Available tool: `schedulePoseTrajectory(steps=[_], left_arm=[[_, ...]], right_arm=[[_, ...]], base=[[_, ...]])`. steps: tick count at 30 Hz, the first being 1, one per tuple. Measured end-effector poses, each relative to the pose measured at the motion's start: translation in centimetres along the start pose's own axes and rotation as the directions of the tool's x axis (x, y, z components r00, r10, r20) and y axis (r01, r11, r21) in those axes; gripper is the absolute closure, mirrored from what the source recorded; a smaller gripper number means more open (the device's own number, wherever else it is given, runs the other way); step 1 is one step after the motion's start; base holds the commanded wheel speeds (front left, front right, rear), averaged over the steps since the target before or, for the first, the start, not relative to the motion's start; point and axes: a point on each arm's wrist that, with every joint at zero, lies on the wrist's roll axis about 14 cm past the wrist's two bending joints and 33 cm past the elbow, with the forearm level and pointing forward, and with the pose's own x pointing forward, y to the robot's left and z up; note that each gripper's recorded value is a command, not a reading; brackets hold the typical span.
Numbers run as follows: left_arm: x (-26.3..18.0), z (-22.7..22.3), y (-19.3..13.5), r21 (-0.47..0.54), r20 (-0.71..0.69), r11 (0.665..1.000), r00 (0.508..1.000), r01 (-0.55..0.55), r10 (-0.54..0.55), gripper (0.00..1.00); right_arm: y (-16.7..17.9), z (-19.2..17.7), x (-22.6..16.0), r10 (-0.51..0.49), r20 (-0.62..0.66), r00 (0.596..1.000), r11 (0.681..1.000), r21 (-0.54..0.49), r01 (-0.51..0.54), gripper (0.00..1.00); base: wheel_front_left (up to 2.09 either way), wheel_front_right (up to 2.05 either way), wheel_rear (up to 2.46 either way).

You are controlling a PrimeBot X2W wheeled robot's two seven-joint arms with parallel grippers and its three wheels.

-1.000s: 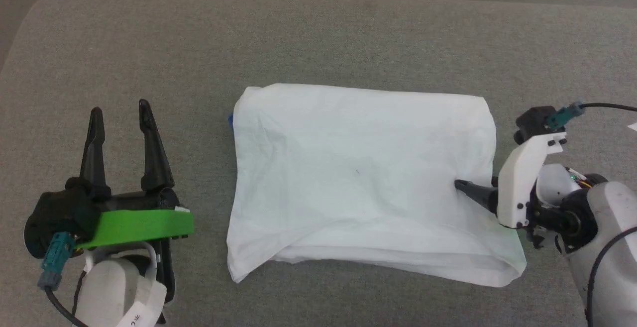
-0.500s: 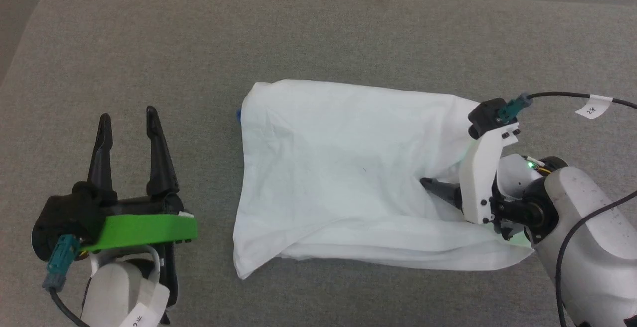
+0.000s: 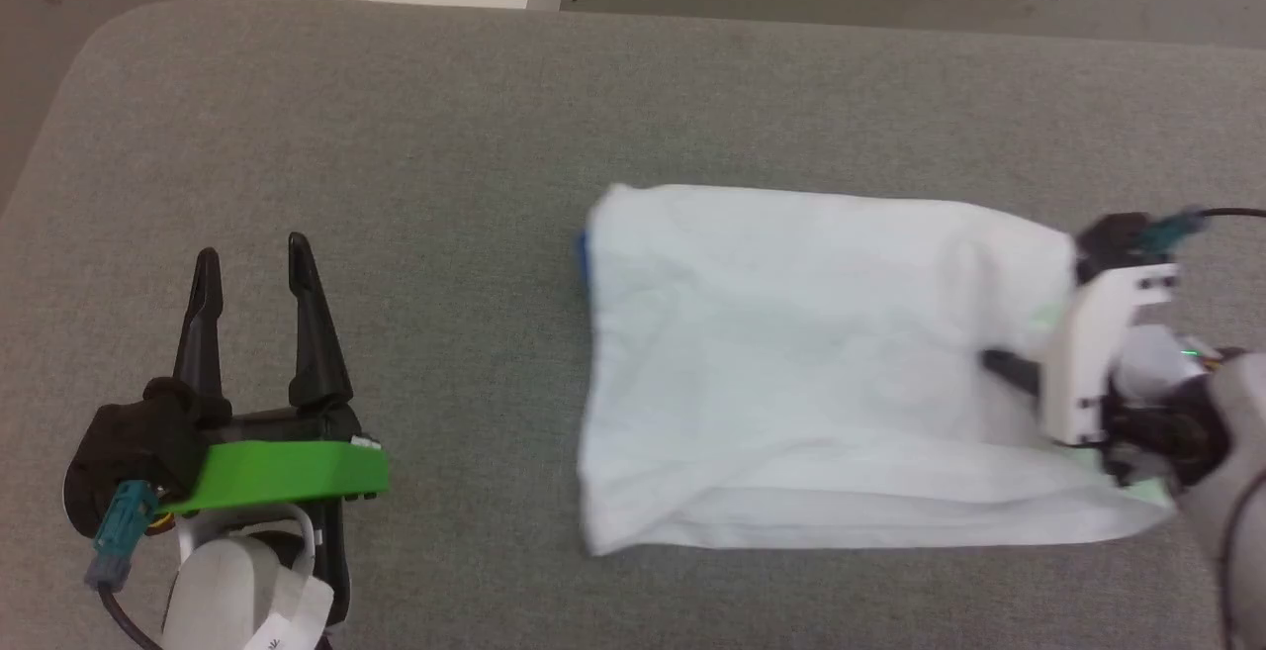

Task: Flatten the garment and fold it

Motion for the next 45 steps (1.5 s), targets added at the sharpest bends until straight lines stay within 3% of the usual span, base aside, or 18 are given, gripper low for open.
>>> schedulePoseTrajectory(steps=[5,10,22,32,45], left_arm=[[-0.2,0.1,-0.2,-0.004,0.0,1.0,1.0,0.008,-0.008,0.0],[-0.4,0.1,-0.5,-0.012,-0.001,1.0,1.0,0.014,-0.015,0.0],[-1.3,0.4,-0.9,-0.026,-0.003,0.999,1.0,0.027,-0.027,0.0],[-1.7,-0.7,-0.7,-0.03,-0.041,0.999,0.999,0.018,-0.02,0.0],[-2.3,-1.8,0.4,-0.03,-0.08,0.999,0.997,-0.022,0.02,0.0]], right_arm=[[-6.2,-0.2,-3.0,-0.162,-0.011,0.987,0.987,0.018,0.162,1.0],[-7.9,0.4,-4.6,-0.229,0.005,0.973,0.973,-0.011,0.229,1.0],[1.4,3.2,-6.2,-0.097,0.012,0.995,0.945,-0.313,0.096,1.0],[9.3,3.2,-1.6,0.027,-0.076,0.997,0.917,-0.394,-0.055,1.0],[11.1,1.1,3.3,0.024,-0.17,0.985,0.911,-0.403,-0.092,1.0]], base=[[0.0,0.0,0.0],[0.0,0.0,0.0],[0.0,0.0,0.0],[0.0,0.0,0.0],[0.0,0.0,0.0]])
